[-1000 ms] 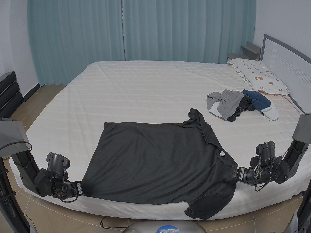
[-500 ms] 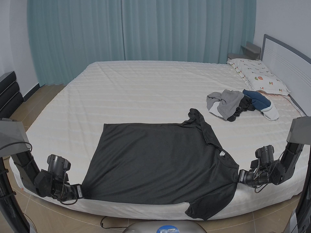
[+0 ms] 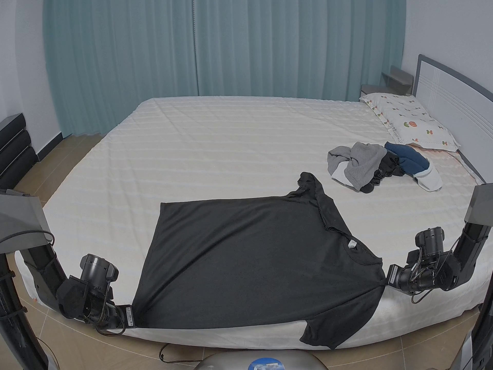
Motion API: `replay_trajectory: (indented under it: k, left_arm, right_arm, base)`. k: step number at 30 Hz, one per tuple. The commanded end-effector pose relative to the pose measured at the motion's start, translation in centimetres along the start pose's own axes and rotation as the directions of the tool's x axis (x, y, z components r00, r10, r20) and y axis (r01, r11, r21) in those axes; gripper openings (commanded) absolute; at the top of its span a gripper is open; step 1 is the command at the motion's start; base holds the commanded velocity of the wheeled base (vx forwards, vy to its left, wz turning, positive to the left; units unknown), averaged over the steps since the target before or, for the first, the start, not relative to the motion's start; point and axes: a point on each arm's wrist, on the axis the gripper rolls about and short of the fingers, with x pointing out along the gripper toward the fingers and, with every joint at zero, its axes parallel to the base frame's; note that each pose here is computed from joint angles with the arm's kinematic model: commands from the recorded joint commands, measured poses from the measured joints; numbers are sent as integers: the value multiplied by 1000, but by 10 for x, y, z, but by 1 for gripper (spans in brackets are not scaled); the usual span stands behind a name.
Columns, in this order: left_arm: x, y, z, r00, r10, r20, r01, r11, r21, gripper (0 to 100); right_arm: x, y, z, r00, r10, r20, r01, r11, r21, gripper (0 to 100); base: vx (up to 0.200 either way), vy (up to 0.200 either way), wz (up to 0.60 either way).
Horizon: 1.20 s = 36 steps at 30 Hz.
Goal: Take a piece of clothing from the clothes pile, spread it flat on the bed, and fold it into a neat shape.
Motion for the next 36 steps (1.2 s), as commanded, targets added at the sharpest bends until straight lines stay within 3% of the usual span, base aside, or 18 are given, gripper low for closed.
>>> replay_trajectory:
  k: [1, 4, 5, 9, 10, 16, 19, 24, 25, 26, 28, 31, 36]
  left_arm:
    - [-1, -2, -1, 1000, -3, 0, 3, 1000, 9, 0]
    - [-1, -3, 1, 1000, -7, 8, 7, 1000, 8, 0]
    - [-1, -4, 3, 1000, -12, 16, 12, 1000, 0, 0]
    - [-1, -4, 3, 1000, -17, 19, 17, 1000, -4, 0]
    - [-1, -4, 3, 1000, -17, 19, 17, 1000, -4, 100]
    - [-9, -5, 6, 998, -28, 48, 28, 1000, -4, 100]
    - [-21, -5, 12, 993, -55, 102, 57, 998, -13, 100]
    - [-33, -8, 26, 979, -87, 185, 101, 993, -67, 100]
    - [-33, -8, 26, 979, -87, 185, 101, 993, -67, 100]
    - [-38, -10, 30, 972, -103, 210, 121, 990, -72, 100]
    - [-39, -11, 30, 970, -109, 215, 127, 989, -70, 100]
    - [-41, -13, 34, 965, -126, 229, 148, 985, -84, 100]
    - [-45, -18, 46, 953, -153, 261, 205, 961, -186, 100]
  right_arm:
    - [-2, -1, 2, 1000, -1, 9, 1, 1000, 8, 0]
    - [-1, -2, 1, 1000, -3, 4, 3, 1000, 12, 0]
    - [0, -2, 0, 1000, -5, -2, 5, 1000, 14, 100]
    - [-2, 1, -1, 1000, 9, 0, -9, 1000, 11, 100]
    - [-3, 2, 0, 1000, 13, 4, -13, 1000, 11, 100]
    - [-16, 5, 7, 998, 32, 50, -33, 999, 22, 100]
    - [-23, 12, 14, 994, 71, 83, -78, 993, 89, 100]
    - [-27, 25, 17, 981, 183, 64, -193, 956, 219, 100]
    - [-27, 25, 17, 981, 183, 64, -193, 956, 219, 100]
    - [-25, 32, 17, 977, 207, 55, -214, 939, 267, 100]
    - [-25, 34, 18, 975, 213, 56, -220, 929, 297, 100]
    - [-23, 36, 16, 974, 220, 49, -224, 923, 313, 100]
    - [-22, 36, 16, 974, 221, 46, -224, 923, 314, 100]
  base:
    - [0, 0, 0]
    - [0, 0, 0]
    - [0, 0, 0]
    - [0, 0, 0]
    - [0, 0, 0]
    - [0, 0, 0]
    - [0, 0, 0]
    - [0, 0, 0]
    - [0, 0, 0]
    - [0, 0, 0]
    - [0, 0, 0]
    - [0, 0, 0]
    - [0, 40, 0]
